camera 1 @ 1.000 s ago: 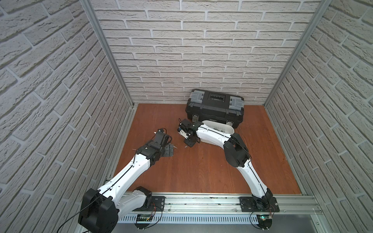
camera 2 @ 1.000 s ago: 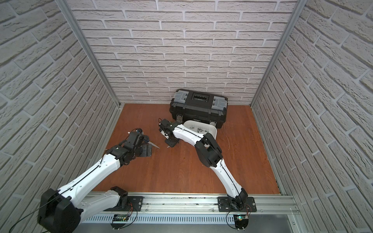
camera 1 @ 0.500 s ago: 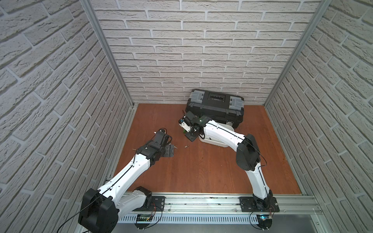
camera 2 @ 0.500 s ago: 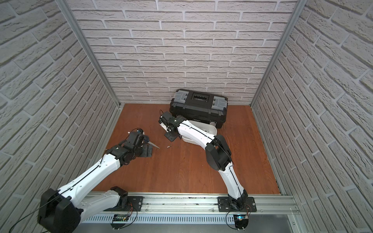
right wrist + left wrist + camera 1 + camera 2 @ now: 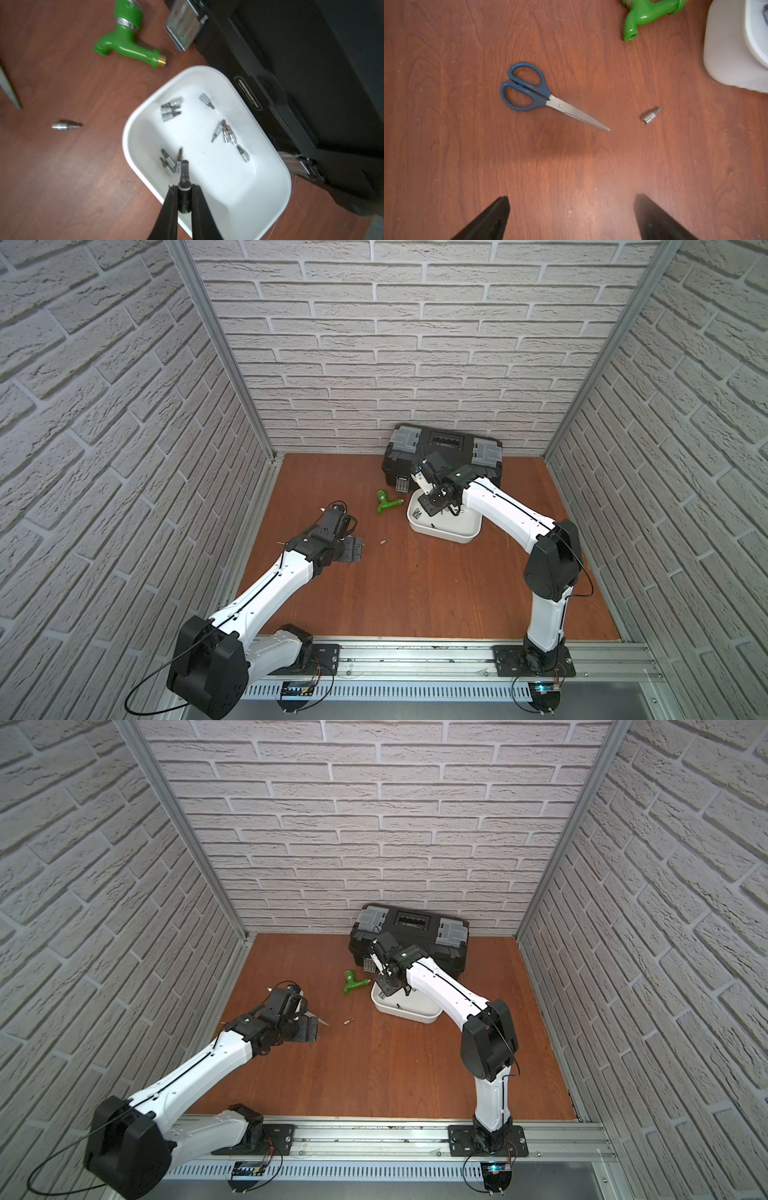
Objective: Put the bit on the desktop into the storage box
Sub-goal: Pick up the screwdriver bit from the center of the board, then place the screwdriver bit in the storage box.
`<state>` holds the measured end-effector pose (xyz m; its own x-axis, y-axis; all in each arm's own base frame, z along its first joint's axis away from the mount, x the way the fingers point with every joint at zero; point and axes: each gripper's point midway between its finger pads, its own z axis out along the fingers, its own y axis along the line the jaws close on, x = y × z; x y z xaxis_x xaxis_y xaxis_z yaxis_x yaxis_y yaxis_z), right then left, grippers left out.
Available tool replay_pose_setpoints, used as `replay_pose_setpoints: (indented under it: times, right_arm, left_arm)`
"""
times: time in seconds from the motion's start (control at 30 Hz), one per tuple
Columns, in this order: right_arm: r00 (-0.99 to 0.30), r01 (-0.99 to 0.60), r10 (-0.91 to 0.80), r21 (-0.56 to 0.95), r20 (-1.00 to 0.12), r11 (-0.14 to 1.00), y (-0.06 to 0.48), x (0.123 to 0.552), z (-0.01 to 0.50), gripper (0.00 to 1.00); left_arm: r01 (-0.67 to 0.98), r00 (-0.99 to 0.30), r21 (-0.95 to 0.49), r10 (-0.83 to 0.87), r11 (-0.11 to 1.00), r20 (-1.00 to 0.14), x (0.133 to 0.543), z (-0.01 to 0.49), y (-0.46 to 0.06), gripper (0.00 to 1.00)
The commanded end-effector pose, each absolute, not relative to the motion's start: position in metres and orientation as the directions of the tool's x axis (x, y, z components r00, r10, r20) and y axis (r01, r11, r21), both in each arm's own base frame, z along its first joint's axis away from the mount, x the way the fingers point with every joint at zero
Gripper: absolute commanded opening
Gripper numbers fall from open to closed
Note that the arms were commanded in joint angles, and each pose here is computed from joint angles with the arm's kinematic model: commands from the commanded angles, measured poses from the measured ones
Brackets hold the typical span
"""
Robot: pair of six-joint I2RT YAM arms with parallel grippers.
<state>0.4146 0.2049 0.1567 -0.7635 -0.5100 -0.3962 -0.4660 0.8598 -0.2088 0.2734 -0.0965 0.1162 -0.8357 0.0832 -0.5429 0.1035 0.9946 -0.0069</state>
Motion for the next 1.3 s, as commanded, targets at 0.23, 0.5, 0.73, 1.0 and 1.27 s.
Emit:
replay_pose_setpoints:
  times: [0.23,0.5,0.73,1.0,1.27]
  right_arm:
    - [-0.807,-0.432,-0.47,-0.186,-0.357,0.883,0.188,0.417,0.122,0.1]
    - [-0.826,-0.48,-0.49,-0.109,-0.279,0.87,0.21,0.427,0.081,0.1]
    - [-0.823,-0.514,-0.518,-0.086,-0.233,0.854,0.229,0.428,0.056,0.1]
    - [-0.824,-0.512,-0.522,-0.104,-0.221,0.853,0.231,0.429,0.046,0.14]
    - [-0.816,-0.514,-0.525,-0.114,-0.242,0.85,0.23,0.428,0.058,0.24]
  left_arm:
    - [0.131,-0.823,-0.033,0.09,0.991,-0.56,0.286,0.126,-0.107,0.98]
    - [0.145,-0.833,-0.044,0.098,0.988,-0.544,0.287,0.121,-0.111,0.98]
    - [0.153,-0.833,-0.04,0.107,0.987,-0.542,0.287,0.12,-0.112,0.98]
    - [0.154,-0.834,-0.041,0.108,0.987,-0.541,0.286,0.119,-0.112,0.98]
    - [0.167,-0.832,-0.043,0.117,0.985,-0.542,0.285,0.119,-0.114,0.98]
